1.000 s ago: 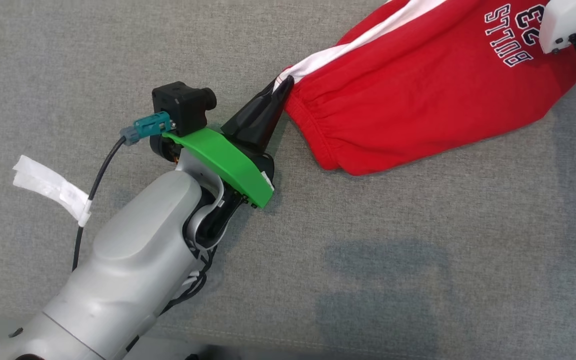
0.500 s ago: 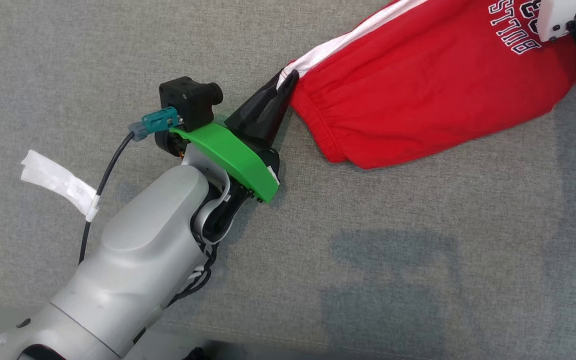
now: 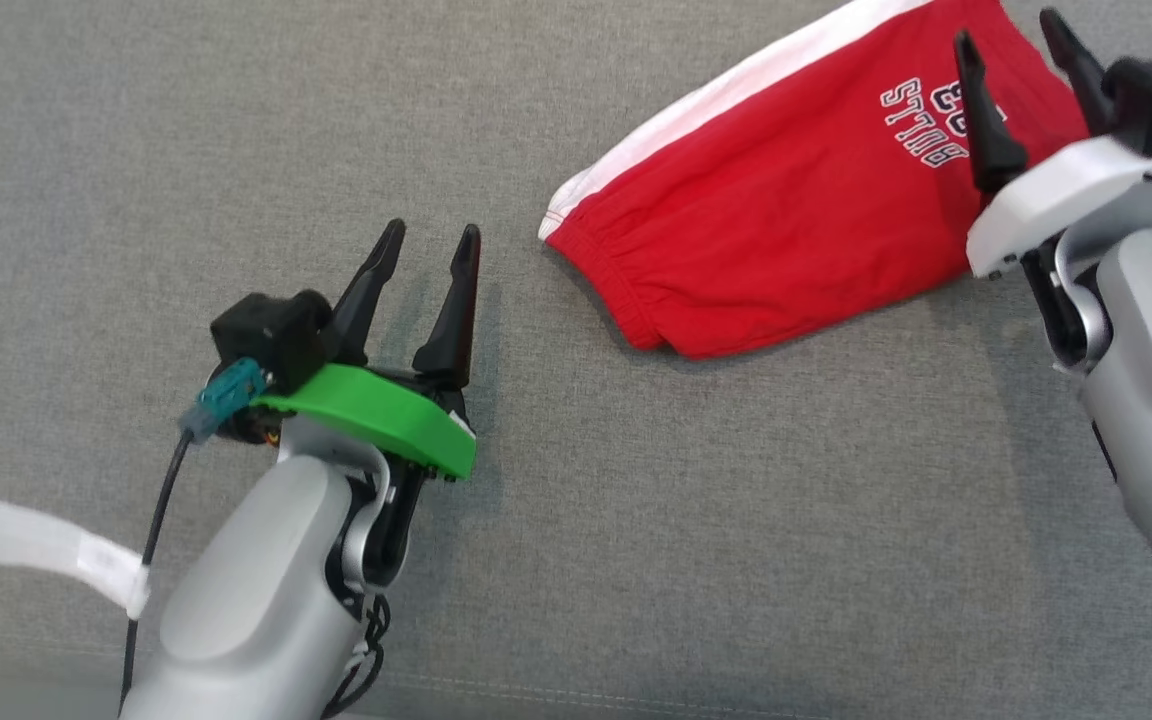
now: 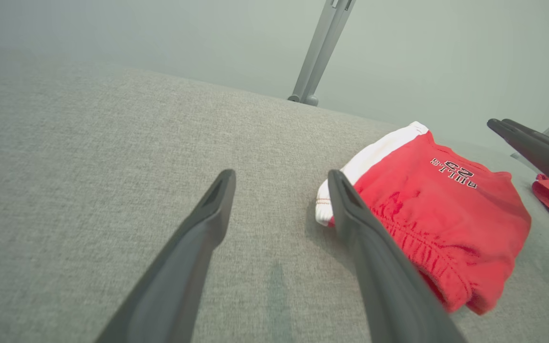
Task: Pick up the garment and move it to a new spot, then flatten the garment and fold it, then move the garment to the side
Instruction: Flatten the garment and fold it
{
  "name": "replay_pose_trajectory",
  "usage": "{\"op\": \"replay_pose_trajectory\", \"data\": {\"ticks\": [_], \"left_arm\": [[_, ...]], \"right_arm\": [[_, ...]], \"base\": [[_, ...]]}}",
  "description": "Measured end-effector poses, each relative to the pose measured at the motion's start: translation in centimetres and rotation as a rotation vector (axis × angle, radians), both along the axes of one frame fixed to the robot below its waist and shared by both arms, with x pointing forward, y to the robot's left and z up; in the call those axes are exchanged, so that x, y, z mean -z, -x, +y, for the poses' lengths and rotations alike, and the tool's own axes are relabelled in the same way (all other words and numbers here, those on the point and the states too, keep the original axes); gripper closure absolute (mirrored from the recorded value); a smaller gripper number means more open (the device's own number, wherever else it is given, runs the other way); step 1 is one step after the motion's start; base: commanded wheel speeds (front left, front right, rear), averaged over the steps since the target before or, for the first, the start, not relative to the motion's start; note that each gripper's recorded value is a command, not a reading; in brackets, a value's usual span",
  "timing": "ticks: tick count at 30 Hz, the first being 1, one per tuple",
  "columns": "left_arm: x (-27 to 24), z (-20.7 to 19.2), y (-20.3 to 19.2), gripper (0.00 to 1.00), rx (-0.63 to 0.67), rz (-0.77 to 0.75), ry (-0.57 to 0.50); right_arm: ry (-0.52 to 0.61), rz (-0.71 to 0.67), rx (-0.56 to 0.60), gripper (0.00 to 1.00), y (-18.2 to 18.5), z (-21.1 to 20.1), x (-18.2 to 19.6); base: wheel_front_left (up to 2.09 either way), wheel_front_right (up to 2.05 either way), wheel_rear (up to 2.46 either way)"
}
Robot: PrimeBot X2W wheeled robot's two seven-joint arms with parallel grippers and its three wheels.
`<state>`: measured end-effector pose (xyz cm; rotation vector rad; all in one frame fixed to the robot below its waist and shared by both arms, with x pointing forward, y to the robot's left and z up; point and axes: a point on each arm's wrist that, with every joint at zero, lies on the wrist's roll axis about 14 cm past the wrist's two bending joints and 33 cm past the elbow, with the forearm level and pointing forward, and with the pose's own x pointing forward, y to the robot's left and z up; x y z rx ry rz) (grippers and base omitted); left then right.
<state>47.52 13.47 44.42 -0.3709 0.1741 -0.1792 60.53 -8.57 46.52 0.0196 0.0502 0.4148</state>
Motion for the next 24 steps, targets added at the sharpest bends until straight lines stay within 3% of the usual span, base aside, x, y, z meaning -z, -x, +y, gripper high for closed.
{"op": "replay_pose_trajectory", "data": {"ticks": [8, 16, 24], "left_arm": [[-3.5, -0.9, 5.8, 0.00, -0.061, -0.116, -0.019], [-4.6, -1.1, 9.1, 0.00, -0.097, -0.153, -0.045], [-3.9, 0.1, 9.8, 0.00, -0.132, -0.136, -0.084]], "right_arm": [[-0.072, 0.064, 0.114, 0.00, 3.6, -3.9, 0.1], [-0.082, 0.165, 0.230, 0.00, 2.0, -7.1, 1.9], [-0.036, 0.370, 0.237, 0.00, 0.5, -6.0, 6.8]], "base": [[0.00, 0.00, 0.00], [0.00, 0.00, 0.00], [0.00, 0.00, 0.00]]}}
